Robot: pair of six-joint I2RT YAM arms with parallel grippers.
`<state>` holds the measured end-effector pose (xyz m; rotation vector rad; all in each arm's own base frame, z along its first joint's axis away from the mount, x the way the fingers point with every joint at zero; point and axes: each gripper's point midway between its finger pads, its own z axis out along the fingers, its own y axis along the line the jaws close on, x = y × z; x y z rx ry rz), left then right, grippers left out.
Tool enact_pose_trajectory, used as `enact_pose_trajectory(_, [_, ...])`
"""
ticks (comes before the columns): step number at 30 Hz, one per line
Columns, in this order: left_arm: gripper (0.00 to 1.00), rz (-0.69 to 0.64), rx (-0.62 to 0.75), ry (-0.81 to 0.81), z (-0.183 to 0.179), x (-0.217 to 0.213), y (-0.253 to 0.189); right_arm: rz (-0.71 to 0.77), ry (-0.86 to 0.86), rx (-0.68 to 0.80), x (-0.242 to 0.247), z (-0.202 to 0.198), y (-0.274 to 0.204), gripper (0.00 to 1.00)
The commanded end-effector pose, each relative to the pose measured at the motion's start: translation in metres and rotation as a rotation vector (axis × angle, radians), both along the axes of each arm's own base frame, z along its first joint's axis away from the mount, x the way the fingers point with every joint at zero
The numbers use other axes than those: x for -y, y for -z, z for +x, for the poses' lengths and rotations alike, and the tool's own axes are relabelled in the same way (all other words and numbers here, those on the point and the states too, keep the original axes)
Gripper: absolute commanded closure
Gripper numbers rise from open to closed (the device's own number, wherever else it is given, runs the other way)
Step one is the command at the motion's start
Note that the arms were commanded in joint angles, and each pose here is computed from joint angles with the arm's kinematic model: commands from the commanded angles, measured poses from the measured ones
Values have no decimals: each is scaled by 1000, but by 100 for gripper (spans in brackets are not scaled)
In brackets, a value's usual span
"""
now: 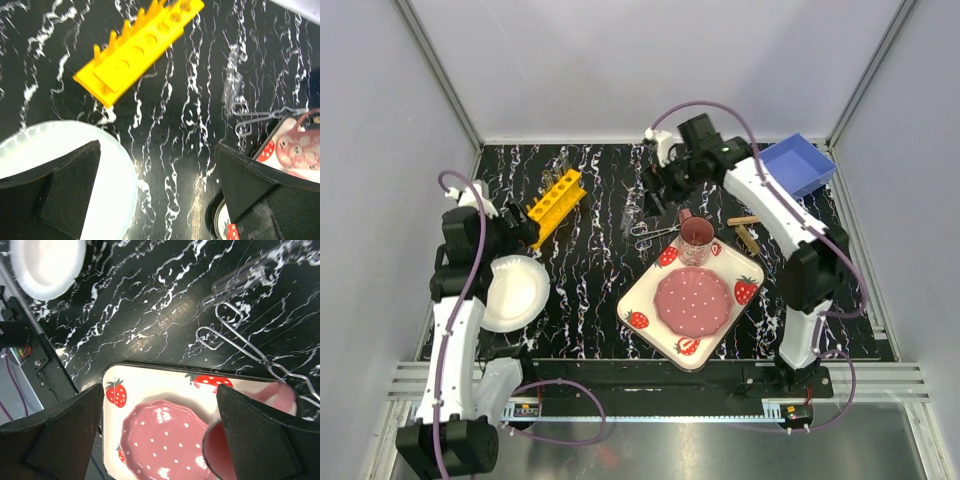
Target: Organize the chemistry lab equipment
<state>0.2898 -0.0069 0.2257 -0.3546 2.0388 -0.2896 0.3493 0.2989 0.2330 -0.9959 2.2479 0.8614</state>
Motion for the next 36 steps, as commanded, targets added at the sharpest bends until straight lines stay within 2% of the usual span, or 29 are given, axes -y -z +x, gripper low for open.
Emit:
enact_pose_trajectory(1, [1, -25, 16, 79, -24, 16, 6, -81, 86, -74, -30, 3, 35, 0])
enact_pose_trajectory(6, [1, -21, 30, 85, -36, 18, 12, -126, 212, -99, -52, 32, 64, 0])
enact_pose_trajectory(11, [1, -40, 18, 111, -30, 22, 17, -172, 304, -22, -58, 73, 78, 12])
enact_pose_trajectory(12, [1, -46, 12, 122, -30, 24, 18, -197, 310, -24, -59, 80, 93, 14])
enact_pose_trajectory(13, [1, -55, 5, 138, -30, 27, 20, -187, 326, 12, -62, 91, 86, 17])
enact_pose_trajectory(14, [1, -58, -2, 142, -29, 28, 21, -206, 332, 5, -64, 97, 101, 17])
enact_pose_trajectory(16, [1, -62, -6, 148, -28, 29, 23, -196, 351, 43, -68, 110, 96, 20])
enact_pose_trajectory(21, [1, -65, -6, 153, -27, 30, 23, -200, 417, 101, -73, 138, 104, 20])
enact_pose_trajectory(26, [1, -72, -11, 162, -26, 31, 25, -189, 439, 66, -82, 146, 128, 22])
enact_pose_trajectory(36, [1, -69, -10, 164, -25, 31, 25, -157, 528, 138, -89, 179, 147, 24])
